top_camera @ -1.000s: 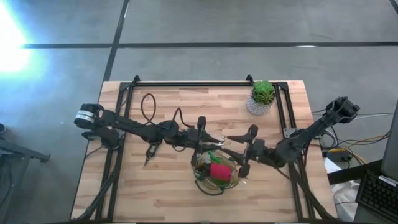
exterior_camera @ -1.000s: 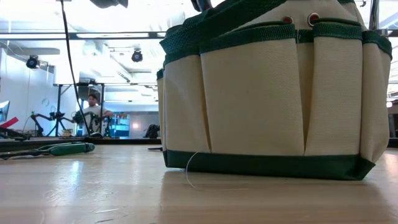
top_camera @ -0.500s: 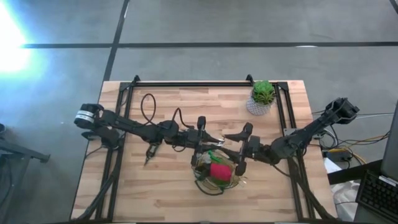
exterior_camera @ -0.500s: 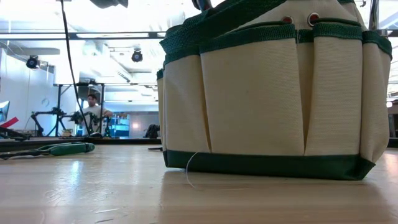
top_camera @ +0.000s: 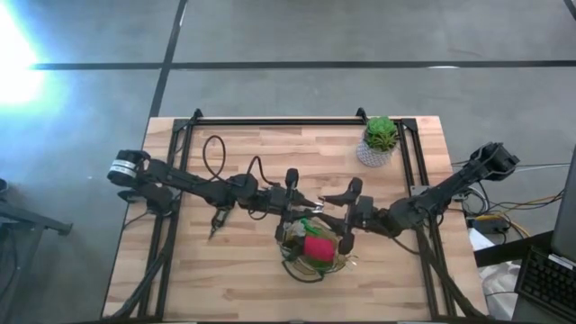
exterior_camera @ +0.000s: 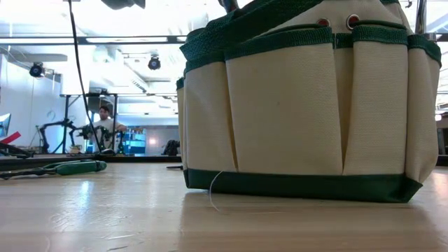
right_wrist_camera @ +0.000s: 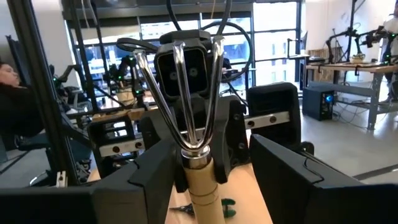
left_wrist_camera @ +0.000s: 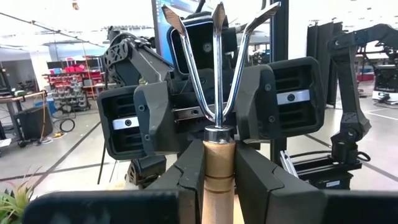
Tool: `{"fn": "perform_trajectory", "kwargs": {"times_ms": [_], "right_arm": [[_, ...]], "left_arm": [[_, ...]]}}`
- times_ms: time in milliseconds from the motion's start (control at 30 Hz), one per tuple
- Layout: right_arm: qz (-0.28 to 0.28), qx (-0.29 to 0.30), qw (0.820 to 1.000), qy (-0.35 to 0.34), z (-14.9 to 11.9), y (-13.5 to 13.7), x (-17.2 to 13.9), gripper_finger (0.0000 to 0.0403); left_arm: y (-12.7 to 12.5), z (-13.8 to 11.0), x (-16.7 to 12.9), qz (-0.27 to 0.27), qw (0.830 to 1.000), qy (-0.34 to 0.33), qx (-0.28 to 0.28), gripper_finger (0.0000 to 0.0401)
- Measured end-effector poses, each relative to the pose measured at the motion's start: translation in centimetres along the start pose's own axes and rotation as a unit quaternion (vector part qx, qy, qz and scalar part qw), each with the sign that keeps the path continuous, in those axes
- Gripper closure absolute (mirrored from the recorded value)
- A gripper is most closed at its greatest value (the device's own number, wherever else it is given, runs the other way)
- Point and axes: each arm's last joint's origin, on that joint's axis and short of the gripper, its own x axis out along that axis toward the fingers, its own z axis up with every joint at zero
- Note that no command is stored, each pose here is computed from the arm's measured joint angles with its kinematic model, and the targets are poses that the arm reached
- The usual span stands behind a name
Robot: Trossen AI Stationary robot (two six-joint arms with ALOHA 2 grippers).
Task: Pick & Place Garden tools in Gardening bag
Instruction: Put the brown hand rake into the white gardening bag
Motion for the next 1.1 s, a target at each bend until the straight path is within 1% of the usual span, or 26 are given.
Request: {"fn": "perform_trajectory", "kwargs": {"times_ms": [167, 300, 400, 600, 900, 1033, 1067, 1100], "right_arm": [[0.000, -0.006, 1.000, -0.002, 0.29, 0.20, 0.33, 0.0224], [0.000, -0.012, 1.000, -0.001, 0.40, 0.40, 0.53, 0.0246], [0.000, -0.017, 1.000, -0.001, 0.48, 0.48, 0.61, 0.0276], [0.004, -0.028, 1.000, 0.001, 0.49, 0.59, 0.67, 0.0348], [0.008, -0.029, 1.000, 0.005, 0.44, 0.59, 0.65, 0.0352], [0.008, -0.027, 1.000, 0.005, 0.44, 0.59, 0.65, 0.0352], [0.008, -0.027, 1.000, 0.005, 0.44, 0.59, 0.66, 0.0352], [0.009, -0.026, 1.000, 0.005, 0.44, 0.60, 0.65, 0.0352]], "left_arm": [[0.00, 0.01, 0.00, -0.001, 1.000, -0.001, 0.000, 0.0340], [0.00, 0.03, 0.00, -0.001, 1.000, -0.002, 0.000, 0.0340], [0.00, 0.03, 0.00, -0.001, 1.000, -0.002, 0.000, 0.0340], [-0.02, 0.02, 0.00, -0.001, 1.000, -0.001, -0.009, 0.0340], [-0.03, 0.00, 0.00, -0.003, 1.000, -0.001, -0.007, 0.0340], [-0.03, -0.03, 0.00, -0.003, 1.000, 0.001, -0.019, 0.0340], [-0.03, -0.04, 0.00, -0.003, 1.000, 0.002, -0.022, 0.0335], [-0.03, -0.04, 0.00, -0.004, 1.000, 0.001, -0.024, 0.0322]]}}
